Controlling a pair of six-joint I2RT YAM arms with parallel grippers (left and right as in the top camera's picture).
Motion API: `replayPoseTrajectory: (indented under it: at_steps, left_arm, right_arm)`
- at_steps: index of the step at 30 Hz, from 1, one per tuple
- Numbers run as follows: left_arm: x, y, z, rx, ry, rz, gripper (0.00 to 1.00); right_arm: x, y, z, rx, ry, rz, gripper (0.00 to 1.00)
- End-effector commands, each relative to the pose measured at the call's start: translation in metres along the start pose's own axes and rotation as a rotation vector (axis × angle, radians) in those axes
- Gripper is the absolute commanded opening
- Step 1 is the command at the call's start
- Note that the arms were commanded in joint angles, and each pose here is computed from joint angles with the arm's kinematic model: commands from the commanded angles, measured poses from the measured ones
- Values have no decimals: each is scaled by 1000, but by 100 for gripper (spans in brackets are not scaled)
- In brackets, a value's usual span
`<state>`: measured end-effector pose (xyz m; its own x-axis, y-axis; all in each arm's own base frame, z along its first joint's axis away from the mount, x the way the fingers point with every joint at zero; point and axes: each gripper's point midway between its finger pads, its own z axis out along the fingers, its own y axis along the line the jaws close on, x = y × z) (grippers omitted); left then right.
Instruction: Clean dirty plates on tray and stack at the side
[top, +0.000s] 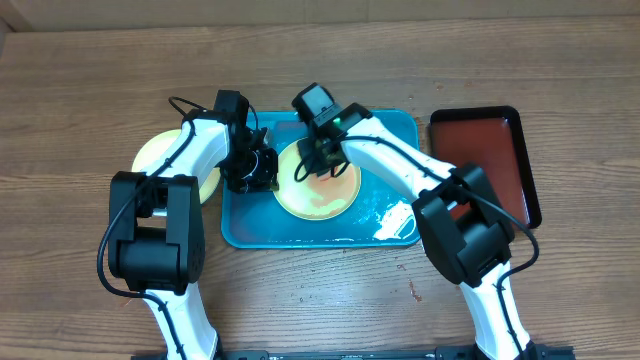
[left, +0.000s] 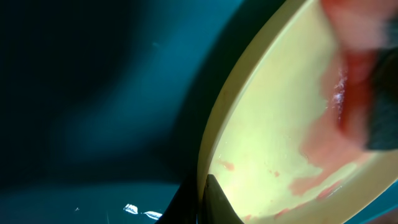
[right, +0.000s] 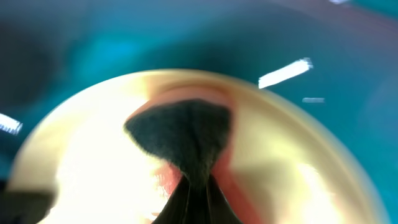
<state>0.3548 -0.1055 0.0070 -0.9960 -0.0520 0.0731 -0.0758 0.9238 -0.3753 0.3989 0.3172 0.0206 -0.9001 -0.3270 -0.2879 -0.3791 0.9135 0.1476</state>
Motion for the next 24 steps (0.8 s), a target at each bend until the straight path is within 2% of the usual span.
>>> replayPoseTrajectory:
  at_steps: [1,6,10,15,18,24]
  left_arm:
    - [3,3,5,-3,18,16,4]
    - [3,3,5,-3,17,15,4]
    - [3,3,5,-3,17,15,4]
    - [3,3,5,-3,18,15,4]
    - [4,3,5,-3,18,14,4]
    - [4,3,5,-3,18,14,4]
  right_arm:
    - [34,31,24,-182,133,-53,4]
    - [46,60,5,-449,224,-12,4]
    - [55,67,-4,-530,283,19,4]
    - [72,60,-7,-508,347,-2,4]
    - [78,43,-5,-433,372,12,4]
    - [67,-2,-11,-261,330,46,4]
